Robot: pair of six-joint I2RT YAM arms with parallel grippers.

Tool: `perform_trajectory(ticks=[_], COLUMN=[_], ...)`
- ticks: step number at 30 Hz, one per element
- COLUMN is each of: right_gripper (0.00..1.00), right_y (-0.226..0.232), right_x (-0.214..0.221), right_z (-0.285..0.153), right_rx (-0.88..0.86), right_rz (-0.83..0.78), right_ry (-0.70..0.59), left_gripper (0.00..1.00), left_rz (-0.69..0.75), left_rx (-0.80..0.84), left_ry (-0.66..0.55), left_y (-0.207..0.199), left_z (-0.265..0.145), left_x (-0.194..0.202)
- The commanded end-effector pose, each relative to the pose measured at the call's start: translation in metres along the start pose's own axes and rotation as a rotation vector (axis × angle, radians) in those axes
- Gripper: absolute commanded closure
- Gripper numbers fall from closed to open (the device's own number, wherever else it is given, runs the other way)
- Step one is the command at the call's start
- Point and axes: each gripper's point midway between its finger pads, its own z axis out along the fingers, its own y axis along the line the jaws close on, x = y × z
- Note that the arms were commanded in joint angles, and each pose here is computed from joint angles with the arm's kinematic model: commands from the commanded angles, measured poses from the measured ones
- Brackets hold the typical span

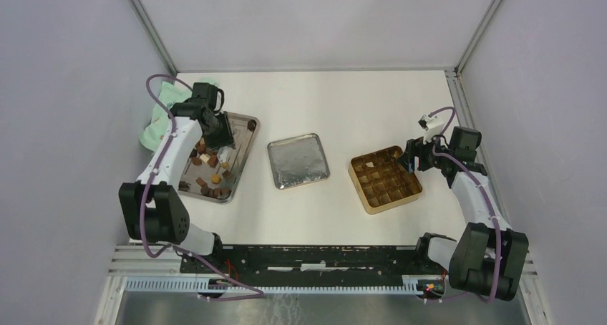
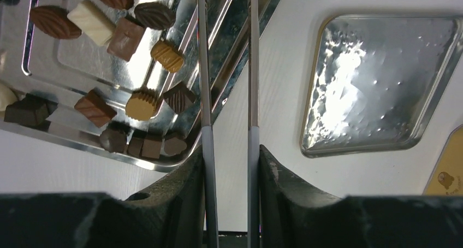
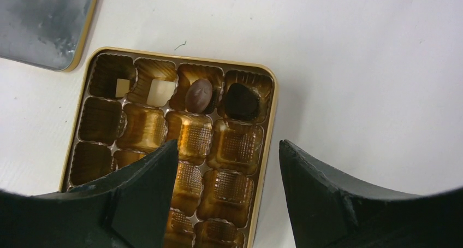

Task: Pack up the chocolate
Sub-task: Pick up the fake chocolate from the plate.

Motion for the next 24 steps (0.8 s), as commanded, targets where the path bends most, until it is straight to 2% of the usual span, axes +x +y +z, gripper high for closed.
perform_trajectory(ticks=[1,11,24], right_gripper=[0.27,0.27,0.27], right_y=[0.002,0.002,0.001], right_x=[-0.015,-0.010,-0.007], right_z=[0.001,0.004,0.006], right_rx=[-0.030,-0.044,-0.050], right_rz=[-0.038,-0.025,-0.016], right_ry=[-0.061,-0.049,-0.035], left_gripper=[0.59,0.59,0.57], left_rz=[0.072,0.093,0.176], left_rx=[0.132,0.181,0.056], left_ry=[-0.099,-0.050,-0.034], left_y=[-0.027,-0.042,-0.047], left_z=[-0.006,0.022,0.038], left_x=[-0.045,-0.058,-0.062])
